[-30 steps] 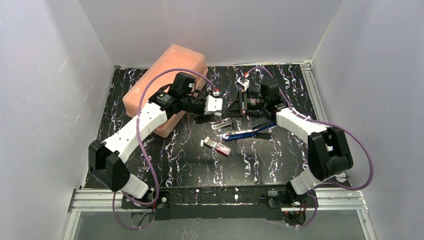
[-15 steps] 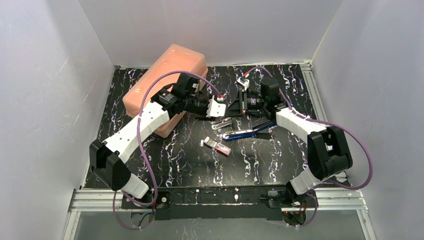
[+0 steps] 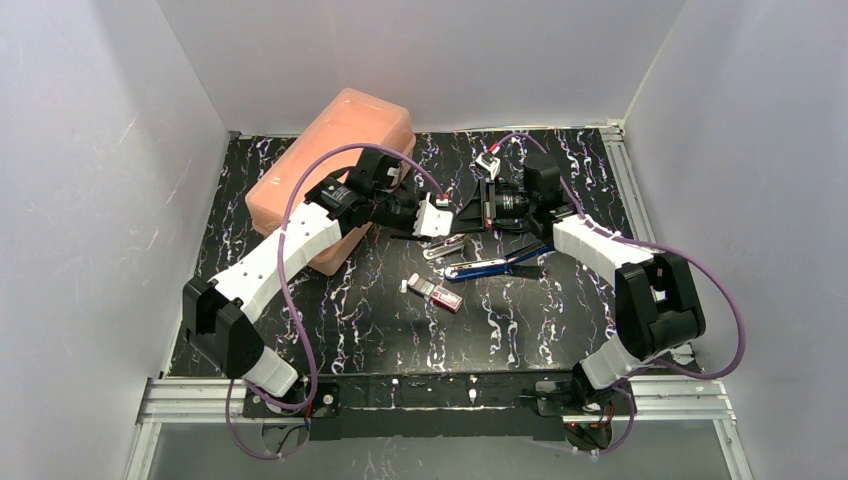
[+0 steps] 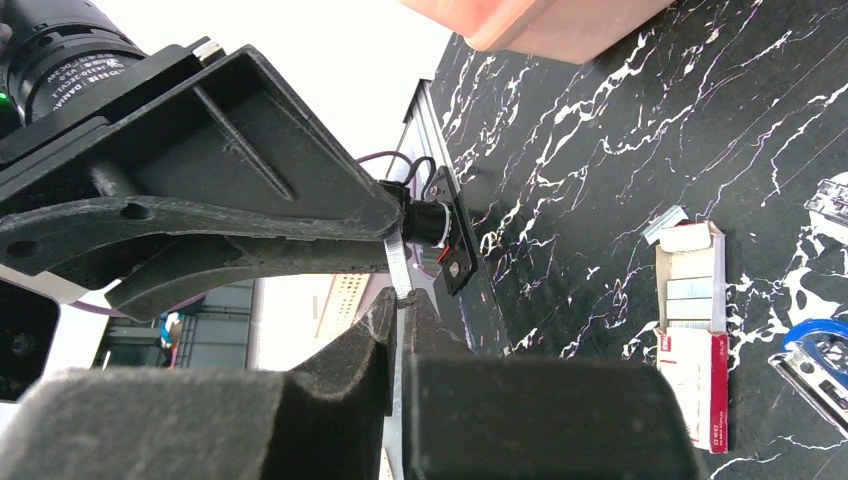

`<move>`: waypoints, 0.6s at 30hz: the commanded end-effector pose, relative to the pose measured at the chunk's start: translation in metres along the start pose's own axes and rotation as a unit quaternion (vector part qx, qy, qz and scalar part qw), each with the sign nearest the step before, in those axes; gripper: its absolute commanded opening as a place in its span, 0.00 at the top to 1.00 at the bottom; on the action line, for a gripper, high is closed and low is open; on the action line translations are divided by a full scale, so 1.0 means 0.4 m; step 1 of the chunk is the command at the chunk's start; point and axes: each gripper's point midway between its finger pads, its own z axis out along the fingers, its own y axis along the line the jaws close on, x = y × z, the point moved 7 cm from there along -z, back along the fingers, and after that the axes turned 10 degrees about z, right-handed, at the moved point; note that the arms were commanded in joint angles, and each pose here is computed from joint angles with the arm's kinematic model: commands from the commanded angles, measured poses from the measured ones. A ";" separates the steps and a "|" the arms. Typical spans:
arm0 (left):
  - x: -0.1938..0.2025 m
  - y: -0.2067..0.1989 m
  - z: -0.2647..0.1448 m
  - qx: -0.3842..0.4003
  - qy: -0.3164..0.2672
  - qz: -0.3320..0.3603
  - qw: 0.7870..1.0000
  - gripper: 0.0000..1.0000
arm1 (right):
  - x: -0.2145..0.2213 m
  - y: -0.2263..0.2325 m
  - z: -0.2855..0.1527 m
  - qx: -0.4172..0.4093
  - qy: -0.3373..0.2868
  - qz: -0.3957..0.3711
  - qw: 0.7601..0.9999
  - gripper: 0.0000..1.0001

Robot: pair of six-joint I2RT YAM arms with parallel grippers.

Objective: Load the staples into the stapler

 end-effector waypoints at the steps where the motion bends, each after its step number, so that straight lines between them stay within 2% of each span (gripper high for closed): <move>1: -0.009 0.009 -0.005 0.001 0.000 0.010 1.000 0.67 | 0.002 0.005 -0.003 -0.015 0.007 -0.016 1.000 0.90; 8: -0.009 0.013 -0.003 0.000 0.000 0.012 1.000 0.68 | 0.002 0.004 -0.003 -0.015 0.008 -0.015 1.000 0.91; 14: -0.008 0.011 -0.001 0.002 0.000 0.012 1.000 0.77 | 0.001 0.002 -0.003 -0.015 0.008 -0.014 1.000 0.91; 18: -0.010 0.015 -0.002 0.000 -0.002 0.011 1.000 0.79 | 0.000 -0.001 -0.002 -0.014 0.008 -0.013 1.000 0.91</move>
